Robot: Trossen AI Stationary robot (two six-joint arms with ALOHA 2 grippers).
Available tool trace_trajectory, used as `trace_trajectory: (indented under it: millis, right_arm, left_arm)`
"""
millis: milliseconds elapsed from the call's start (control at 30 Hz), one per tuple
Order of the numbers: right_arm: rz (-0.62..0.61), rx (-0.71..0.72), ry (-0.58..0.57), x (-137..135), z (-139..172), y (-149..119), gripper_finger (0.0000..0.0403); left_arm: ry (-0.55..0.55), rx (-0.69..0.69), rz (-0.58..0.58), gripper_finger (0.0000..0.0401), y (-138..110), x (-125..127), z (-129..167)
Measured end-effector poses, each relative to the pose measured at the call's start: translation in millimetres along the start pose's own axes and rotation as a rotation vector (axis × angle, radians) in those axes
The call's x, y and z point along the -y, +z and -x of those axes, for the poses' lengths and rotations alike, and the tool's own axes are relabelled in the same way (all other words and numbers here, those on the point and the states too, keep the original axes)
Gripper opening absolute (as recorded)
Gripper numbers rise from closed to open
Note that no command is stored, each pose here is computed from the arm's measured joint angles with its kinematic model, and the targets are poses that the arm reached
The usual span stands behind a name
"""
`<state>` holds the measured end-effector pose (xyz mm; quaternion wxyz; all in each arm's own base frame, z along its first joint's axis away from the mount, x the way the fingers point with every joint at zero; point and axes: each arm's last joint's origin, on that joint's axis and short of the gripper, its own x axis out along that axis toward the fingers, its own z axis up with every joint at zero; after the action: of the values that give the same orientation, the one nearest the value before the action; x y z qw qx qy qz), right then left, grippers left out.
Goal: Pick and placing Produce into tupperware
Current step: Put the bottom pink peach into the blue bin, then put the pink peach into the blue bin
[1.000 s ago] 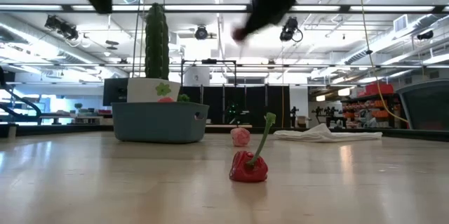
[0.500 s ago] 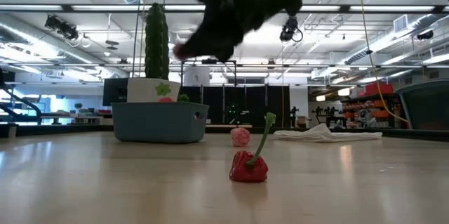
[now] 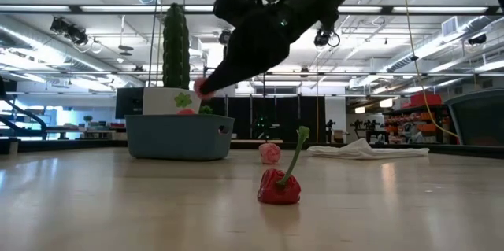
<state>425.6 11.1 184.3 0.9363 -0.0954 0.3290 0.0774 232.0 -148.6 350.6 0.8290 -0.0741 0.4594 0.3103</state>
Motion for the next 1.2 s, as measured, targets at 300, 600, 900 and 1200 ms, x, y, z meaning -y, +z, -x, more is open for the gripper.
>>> trace_trajectory:
  millis: [300,600,900,1200]
  right_arm:
    - [-0.051,-0.039,-0.120,5.6,1.1,-2.5,0.0164]
    - [-0.324,-0.293,0.047,-13.3,42.3,-8.0,0.0159]
    - [-0.295,-0.610,0.117,-95.8,67.7,-20.0,0.0157]
    - [-0.109,-0.518,-0.024,-168.7,87.7,-15.8,0.0152]
  left_arm:
    - [0.000,0.000,0.037,0.0176,0.0,0.0,-0.1]
    - [-0.108,0.038,0.163,0.0176,5.3,11.8,0.6]
    - [-0.133,0.062,0.134,0.0174,15.7,31.9,-18.4]
    - [-0.016,0.082,0.109,0.0172,32.5,90.1,-118.0]
